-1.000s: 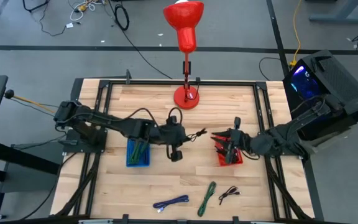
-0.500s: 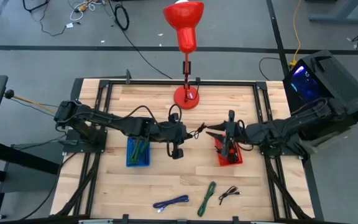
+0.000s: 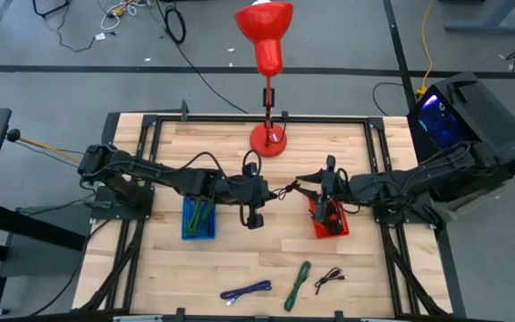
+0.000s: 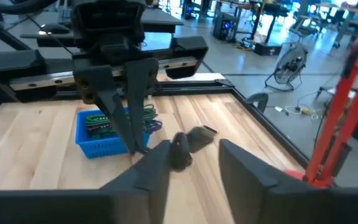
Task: Pick & Place USB Port
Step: Put the black charger cable into the red bin
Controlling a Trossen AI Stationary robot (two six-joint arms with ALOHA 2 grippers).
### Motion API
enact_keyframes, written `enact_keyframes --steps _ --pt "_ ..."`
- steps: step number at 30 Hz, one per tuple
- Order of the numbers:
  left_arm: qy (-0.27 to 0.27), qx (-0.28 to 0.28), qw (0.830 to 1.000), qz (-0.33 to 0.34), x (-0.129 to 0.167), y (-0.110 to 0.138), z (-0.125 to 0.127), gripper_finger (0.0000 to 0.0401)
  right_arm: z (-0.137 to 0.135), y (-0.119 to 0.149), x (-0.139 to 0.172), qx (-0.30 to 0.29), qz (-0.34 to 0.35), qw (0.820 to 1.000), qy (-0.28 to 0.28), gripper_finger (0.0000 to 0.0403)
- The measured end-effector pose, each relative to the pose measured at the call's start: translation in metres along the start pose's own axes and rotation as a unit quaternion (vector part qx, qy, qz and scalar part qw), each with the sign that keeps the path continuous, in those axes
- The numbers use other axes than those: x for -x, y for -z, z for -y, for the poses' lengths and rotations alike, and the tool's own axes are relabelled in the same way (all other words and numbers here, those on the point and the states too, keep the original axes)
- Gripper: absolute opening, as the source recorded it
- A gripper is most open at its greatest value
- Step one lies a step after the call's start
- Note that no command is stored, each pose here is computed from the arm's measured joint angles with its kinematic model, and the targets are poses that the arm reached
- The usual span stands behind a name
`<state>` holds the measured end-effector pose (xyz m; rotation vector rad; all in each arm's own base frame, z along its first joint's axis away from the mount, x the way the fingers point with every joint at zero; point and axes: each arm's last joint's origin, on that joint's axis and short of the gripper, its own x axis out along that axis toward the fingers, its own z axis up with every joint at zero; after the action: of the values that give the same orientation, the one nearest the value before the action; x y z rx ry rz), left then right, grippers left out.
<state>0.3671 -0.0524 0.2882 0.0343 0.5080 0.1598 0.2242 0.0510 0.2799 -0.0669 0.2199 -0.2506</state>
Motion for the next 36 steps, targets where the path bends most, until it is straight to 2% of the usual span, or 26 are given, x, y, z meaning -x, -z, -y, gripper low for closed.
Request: enact_keyframes --steps 2,4,6,15,20,26,31,36 --pt "0.000 0.000 1.000 0.000 0.000 0.000 0.000 0.0002 -0.003 0.001 -0.004 0.011 0.004 1.000 -0.009 0.0098" --pt "-0.001 -0.001 1.000 -0.004 0.000 0.001 0.000 0.0001 -0.006 0.002 -0.009 0.017 0.009 1.000 -0.011 0.0041" --pt "-0.006 -0.002 1.000 -0.006 -0.001 0.002 -0.001 0.0002 -0.008 0.002 -0.012 0.026 0.012 1.000 -0.007 0.0019" --pt "-0.031 -0.004 1.000 -0.006 0.000 0.002 -0.002 0.0041 0.000 0.002 -0.001 0.045 -0.006 0.999 0.017 0.0006" --pt "-0.033 -0.007 0.999 -0.007 0.000 0.002 -0.002 0.0057 0.008 0.007 0.016 0.021 -0.049 0.998 0.038 0.0006" --pt "-0.073 -0.021 0.997 -0.004 0.002 0.001 -0.005 0.0071 0.014 0.018 0.039 -0.013 -0.118 0.993 0.026 0.0005" --pt "-0.093 -0.028 0.995 -0.018 0.002 0.004 -0.006 0.0075 0.023 0.030 0.060 -0.094 -0.188 0.978 0.011 0.0005" --pt "-0.098 -0.036 0.994 -0.037 0.002 0.008 -0.007 0.0076 0.024 0.042 0.074 -0.149 -0.269 0.951 -0.014 0.0005"
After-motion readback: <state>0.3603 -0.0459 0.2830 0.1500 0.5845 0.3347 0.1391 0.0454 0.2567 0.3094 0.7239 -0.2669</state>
